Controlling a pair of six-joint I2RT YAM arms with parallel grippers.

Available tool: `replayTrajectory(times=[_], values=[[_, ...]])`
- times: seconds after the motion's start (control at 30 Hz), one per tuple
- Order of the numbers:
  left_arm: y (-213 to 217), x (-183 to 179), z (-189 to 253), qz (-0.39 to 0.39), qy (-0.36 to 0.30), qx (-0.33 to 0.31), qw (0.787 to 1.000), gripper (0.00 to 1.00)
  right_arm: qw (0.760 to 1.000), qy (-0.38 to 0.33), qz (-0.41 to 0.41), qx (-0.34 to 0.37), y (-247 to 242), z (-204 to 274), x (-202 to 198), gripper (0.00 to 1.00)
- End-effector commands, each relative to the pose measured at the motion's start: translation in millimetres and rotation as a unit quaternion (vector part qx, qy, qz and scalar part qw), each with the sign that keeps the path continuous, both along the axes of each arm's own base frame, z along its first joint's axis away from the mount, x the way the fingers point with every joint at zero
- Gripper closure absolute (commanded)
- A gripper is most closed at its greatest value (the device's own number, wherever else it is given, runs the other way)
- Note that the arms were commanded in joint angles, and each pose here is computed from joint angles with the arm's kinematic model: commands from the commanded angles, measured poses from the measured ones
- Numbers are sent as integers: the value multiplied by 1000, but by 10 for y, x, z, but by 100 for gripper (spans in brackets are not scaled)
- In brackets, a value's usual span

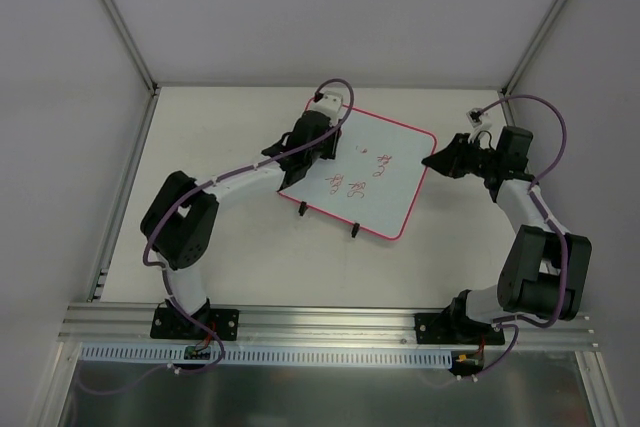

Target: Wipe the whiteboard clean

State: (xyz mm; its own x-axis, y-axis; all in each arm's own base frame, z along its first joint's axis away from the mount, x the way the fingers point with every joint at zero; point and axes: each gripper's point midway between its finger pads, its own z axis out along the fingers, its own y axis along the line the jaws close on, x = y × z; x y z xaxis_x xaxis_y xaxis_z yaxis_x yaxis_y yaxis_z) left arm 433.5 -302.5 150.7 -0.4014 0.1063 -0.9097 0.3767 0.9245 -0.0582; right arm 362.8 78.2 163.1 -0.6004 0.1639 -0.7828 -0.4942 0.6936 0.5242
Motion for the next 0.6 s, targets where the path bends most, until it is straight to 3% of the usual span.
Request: replayTrajectory(times=[0.0, 0.4, 0.57], values=[[-518, -360, -361, -89, 41, 41, 994, 100, 998, -50, 15, -31, 50, 72, -6, 100], [-1499, -1133, -702, -203, 84, 73, 973, 100, 998, -50, 16, -34, 86, 63, -47, 100], [-1354, -1005, -644, -152, 85, 88, 981, 100, 998, -50, 15, -34, 93, 75, -49, 100]])
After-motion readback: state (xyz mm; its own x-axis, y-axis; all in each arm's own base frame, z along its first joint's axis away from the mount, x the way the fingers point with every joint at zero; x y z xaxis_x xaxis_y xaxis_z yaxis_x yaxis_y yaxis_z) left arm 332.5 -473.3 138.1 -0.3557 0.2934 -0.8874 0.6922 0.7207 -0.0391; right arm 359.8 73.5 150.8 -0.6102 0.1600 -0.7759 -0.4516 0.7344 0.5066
